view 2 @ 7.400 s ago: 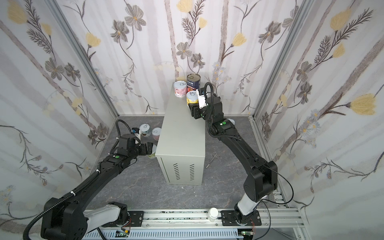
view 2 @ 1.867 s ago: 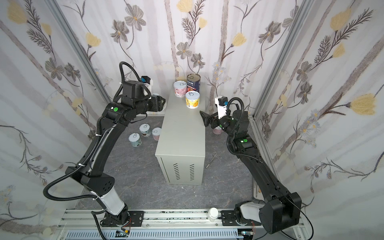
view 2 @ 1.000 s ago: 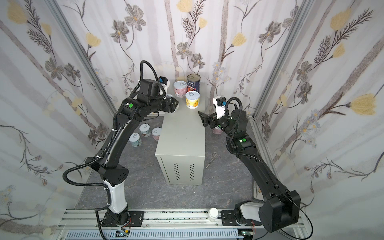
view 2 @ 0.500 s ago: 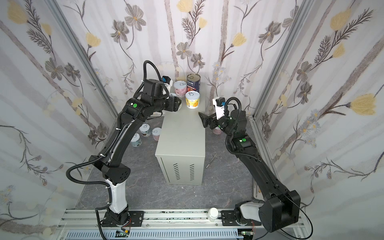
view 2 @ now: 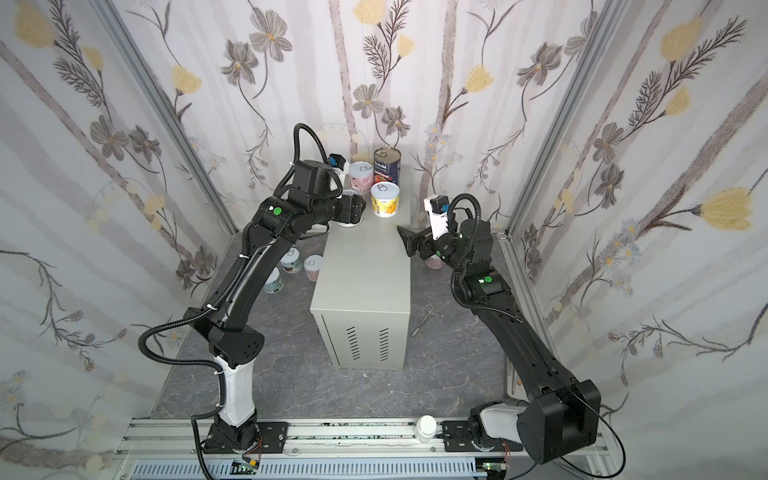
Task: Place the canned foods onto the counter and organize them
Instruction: 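Lower the green can onto the cabinet top beside the pink can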
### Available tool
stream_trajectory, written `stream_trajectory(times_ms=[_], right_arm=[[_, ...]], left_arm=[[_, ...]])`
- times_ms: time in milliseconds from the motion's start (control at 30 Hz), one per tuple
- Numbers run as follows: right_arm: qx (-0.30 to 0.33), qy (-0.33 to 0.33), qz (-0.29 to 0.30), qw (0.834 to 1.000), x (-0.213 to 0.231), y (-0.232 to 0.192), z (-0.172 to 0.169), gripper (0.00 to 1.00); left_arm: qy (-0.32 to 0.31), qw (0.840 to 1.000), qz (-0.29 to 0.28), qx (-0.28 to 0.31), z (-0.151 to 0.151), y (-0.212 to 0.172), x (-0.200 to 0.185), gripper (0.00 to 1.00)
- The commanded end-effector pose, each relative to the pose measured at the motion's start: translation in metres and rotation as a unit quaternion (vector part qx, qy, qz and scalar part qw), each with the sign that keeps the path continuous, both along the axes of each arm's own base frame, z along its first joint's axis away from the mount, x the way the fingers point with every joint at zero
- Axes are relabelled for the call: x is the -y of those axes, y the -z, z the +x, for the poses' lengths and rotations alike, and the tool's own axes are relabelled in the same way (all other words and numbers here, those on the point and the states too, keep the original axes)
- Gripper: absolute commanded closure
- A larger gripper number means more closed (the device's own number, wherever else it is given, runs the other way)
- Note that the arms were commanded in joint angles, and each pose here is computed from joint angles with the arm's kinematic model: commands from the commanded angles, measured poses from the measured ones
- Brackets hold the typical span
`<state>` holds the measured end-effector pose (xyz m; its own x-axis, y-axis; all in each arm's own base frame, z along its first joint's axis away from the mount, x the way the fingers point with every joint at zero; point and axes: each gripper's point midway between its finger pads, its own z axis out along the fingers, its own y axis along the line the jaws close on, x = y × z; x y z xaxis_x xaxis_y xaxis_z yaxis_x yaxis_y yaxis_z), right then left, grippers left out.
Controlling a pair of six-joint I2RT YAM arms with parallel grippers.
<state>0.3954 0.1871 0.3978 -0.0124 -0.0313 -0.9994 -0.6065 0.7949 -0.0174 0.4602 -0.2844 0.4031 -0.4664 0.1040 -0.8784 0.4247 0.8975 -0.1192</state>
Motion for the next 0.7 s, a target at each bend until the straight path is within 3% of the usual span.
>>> stream_trajectory(times_ms=[0, 267, 667], right_arm=[[0.016, 0.001, -0.005, 1.000, 0.000, -0.006, 0.000, 0.01], [0.025, -0.014, 0.001, 1.000, -0.003, -0.013, -0.005, 0.01], [0.035, -0.033, 0.009, 0.999, -0.022, -0.024, -0.006, 0.01]], left_arm=[[-0.002, 0.999, -0.018, 0.029, 0.005, -0.017, 0.003, 0.19], [0.012, 0.997, -0.040, 0.070, -0.002, -0.047, 0.005, 0.05], [0.010, 0.973, -0.045, 0.225, -0.034, -0.125, -0.024, 0.10]])
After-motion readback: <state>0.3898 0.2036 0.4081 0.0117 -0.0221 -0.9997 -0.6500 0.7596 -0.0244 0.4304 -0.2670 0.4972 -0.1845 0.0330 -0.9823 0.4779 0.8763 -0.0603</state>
